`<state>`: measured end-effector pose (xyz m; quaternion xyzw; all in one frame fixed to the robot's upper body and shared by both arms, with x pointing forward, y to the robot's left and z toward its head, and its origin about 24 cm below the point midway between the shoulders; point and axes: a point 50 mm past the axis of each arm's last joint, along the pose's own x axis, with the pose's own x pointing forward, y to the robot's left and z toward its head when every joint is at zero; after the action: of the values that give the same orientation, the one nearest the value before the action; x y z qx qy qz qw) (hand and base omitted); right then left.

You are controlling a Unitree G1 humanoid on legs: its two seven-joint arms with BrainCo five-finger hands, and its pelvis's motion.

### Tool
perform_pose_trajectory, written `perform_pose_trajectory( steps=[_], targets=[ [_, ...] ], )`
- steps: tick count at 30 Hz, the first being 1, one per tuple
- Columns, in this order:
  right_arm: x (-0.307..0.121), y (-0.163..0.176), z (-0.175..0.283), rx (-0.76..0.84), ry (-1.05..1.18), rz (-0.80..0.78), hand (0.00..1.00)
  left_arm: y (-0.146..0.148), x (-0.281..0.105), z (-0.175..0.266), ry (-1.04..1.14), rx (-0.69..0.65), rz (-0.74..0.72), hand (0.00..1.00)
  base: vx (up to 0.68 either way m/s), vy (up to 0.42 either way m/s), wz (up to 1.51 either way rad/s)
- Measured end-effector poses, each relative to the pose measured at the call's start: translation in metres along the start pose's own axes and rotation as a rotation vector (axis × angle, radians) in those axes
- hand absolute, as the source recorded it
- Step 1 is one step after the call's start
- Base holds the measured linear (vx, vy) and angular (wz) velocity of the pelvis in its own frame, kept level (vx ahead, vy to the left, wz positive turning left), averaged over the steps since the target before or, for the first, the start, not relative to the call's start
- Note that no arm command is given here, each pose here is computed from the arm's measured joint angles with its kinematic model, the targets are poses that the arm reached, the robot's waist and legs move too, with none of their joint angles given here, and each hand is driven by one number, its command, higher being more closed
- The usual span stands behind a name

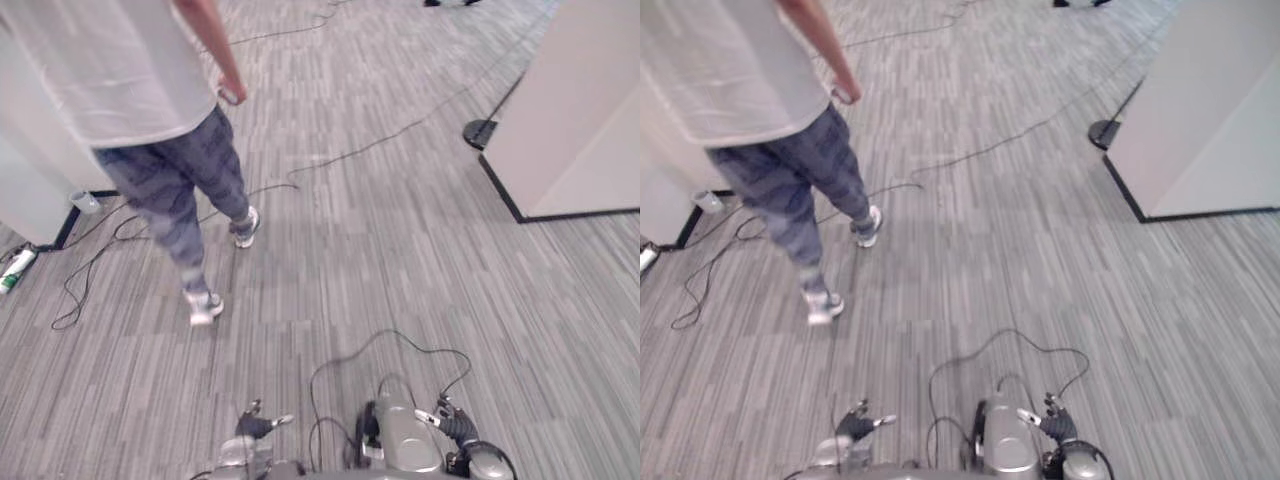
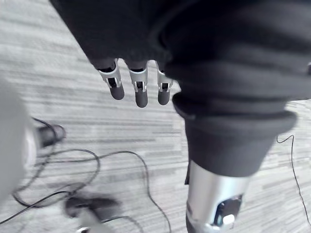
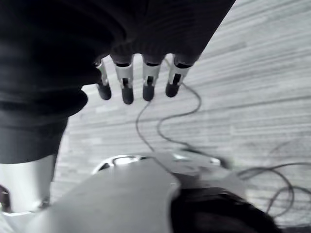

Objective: Organize washtable

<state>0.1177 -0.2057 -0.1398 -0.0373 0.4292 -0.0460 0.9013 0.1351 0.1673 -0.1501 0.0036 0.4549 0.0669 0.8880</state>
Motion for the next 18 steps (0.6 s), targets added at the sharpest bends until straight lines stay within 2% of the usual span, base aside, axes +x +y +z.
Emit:
perform_pose_trajectory(
  steps=[2, 5, 6, 8, 11, 15, 18],
  targets=[
    [-0.004, 0.011, -0.013, 0.031, 0.041, 0.015, 0.00, -0.001, -0.002, -0.006, 0.015, 0.000, -0.002, 0.00, 0.88, -0.278, 0.94],
    [-0.003, -0.001, -0.012, 0.032, 0.049, -0.016, 0.00, -0.013, -0.004, -0.011, 0.030, -0.028, -0.023, 0.00, 0.79, -0.372, 0.53],
    [-0.004, -0.010, -0.010, 0.032, 0.043, -0.041, 0.00, -0.015, -0.004, -0.009, 0.029, -0.100, -0.004, 0.00, 0.81, -0.397, 0.10],
    [-0.004, -0.014, -0.010, 0.027, 0.049, -0.053, 0.00, -0.010, -0.004, -0.007, 0.018, -0.179, 0.033, 0.00, 0.67, -0.264, -0.26],
    [-0.003, -0.011, -0.014, 0.044, 0.074, -0.058, 0.00, 0.001, -0.004, -0.004, -0.012, -0.175, 0.058, 0.00, 0.59, -0.158, -0.44],
    [0.000, -0.008, -0.009, 0.034, 0.064, -0.048, 0.00, 0.014, -0.006, -0.004, -0.034, -0.181, 0.090, 0.00, 0.52, -0.048, -0.52],
    [-0.004, -0.012, -0.016, 0.037, 0.083, -0.065, 0.00, 0.017, -0.007, -0.005, -0.034, -0.195, 0.097, 0.00, 0.62, 0.175, -0.65]
  ],
)
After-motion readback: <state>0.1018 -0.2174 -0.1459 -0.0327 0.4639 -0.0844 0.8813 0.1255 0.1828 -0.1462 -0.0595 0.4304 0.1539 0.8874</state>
